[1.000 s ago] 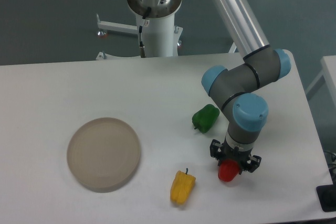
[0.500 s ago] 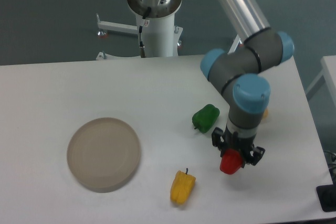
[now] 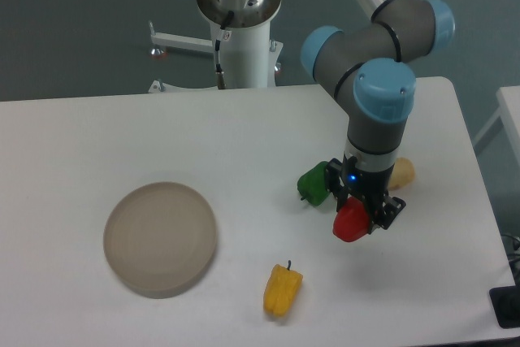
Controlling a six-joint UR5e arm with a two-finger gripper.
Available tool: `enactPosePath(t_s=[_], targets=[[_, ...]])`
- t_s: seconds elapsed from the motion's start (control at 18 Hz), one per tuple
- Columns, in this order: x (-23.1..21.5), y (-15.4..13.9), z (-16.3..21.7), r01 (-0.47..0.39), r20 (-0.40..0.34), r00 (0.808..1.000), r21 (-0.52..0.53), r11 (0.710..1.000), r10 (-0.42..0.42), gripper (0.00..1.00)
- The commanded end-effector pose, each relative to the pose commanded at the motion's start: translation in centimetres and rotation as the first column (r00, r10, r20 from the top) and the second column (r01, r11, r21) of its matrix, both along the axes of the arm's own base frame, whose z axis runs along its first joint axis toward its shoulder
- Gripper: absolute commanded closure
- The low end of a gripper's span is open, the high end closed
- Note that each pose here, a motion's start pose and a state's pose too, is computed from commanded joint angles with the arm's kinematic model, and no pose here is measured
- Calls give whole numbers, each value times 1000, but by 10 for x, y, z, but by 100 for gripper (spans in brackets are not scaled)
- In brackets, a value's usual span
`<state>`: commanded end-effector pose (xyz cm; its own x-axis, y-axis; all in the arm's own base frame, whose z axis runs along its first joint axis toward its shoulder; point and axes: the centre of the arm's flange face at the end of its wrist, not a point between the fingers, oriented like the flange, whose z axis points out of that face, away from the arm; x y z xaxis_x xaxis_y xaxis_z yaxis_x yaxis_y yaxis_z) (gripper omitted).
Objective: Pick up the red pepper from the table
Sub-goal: 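Lift the red bell pepper up off the table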
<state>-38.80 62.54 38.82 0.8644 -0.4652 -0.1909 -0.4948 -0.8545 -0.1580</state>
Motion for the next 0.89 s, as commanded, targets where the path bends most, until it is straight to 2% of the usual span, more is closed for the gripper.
enactPosePath(t_s=[0.89], targets=[[6,3,-4,6,-1,1000,-7,1000,-6,44]])
